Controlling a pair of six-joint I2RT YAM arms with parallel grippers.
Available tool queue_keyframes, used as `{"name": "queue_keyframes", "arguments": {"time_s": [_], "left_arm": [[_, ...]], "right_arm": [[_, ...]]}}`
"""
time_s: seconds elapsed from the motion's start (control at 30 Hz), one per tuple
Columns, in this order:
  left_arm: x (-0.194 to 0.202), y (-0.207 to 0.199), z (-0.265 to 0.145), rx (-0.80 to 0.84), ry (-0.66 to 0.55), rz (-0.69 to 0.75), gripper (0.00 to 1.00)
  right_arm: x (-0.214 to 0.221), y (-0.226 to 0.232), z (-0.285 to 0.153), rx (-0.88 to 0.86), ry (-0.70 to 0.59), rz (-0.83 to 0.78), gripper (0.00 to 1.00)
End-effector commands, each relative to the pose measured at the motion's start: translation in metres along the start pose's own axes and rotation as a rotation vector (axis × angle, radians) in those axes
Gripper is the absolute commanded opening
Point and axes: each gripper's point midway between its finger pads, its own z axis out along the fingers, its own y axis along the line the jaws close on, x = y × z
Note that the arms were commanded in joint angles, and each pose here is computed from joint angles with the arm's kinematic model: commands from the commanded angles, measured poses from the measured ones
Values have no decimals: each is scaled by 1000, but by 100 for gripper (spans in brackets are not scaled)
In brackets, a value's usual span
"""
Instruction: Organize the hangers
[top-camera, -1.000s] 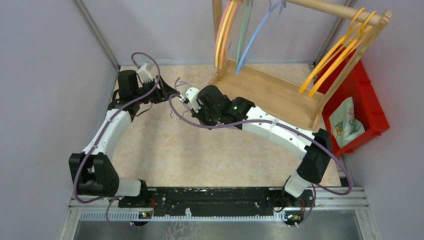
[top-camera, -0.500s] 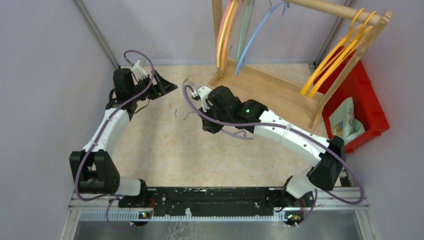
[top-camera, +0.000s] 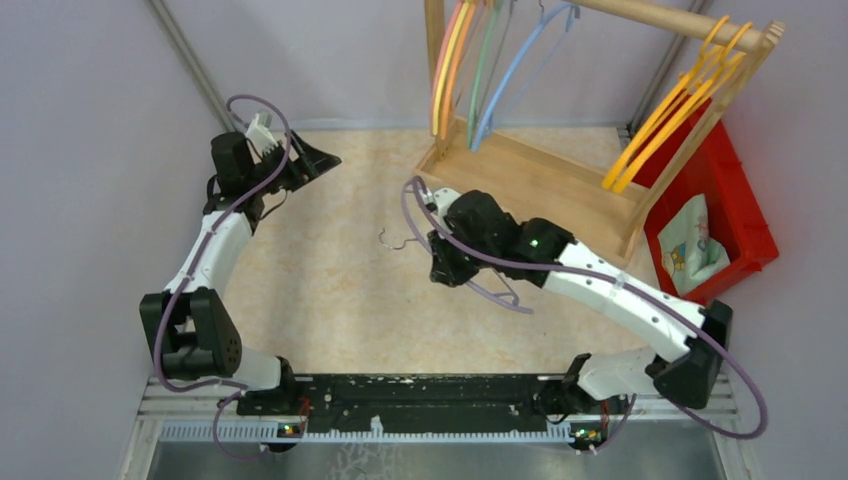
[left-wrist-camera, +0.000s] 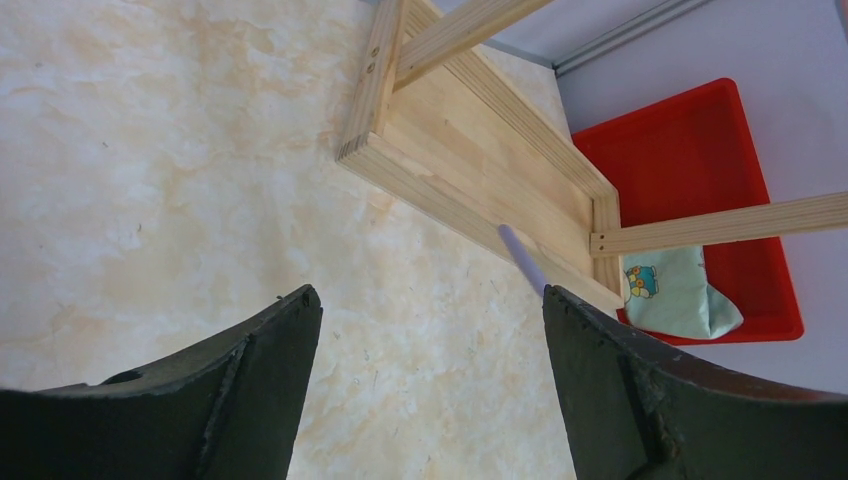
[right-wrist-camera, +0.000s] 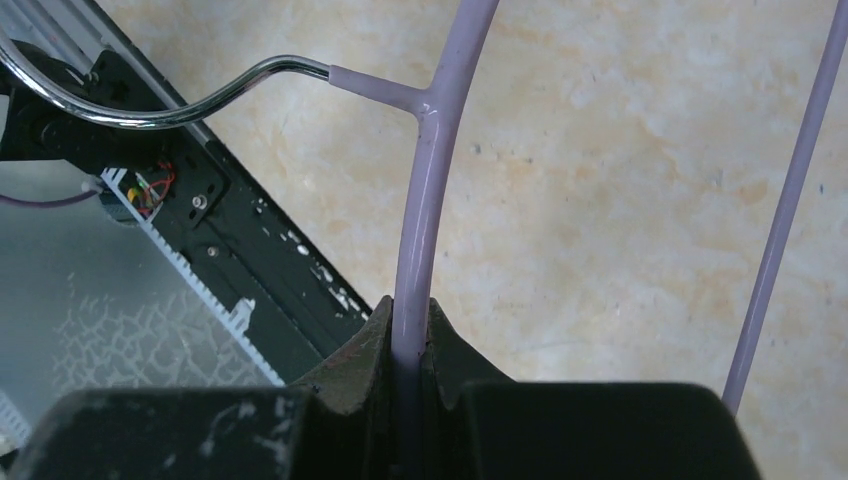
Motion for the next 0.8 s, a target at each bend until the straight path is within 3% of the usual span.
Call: {"name": "queue_keyframes", "arguments": {"time_s": [0.0, 0.17, 0.43, 0.77], "left_arm": [[7, 1, 1, 29, 5, -3, 86], [11, 2, 3, 32, 16, -9, 86], [16, 1, 7, 32, 34, -7, 86], [12, -3, 6, 33, 28, 4, 86]], "right_arm": [[-2, -10, -48, 74, -120, 128, 0], [5, -32, -77, 200, -183, 251, 0], [-33, -68, -150, 406, -487, 434, 0], [-104, -75, -191, 393, -865, 586, 0]]}}
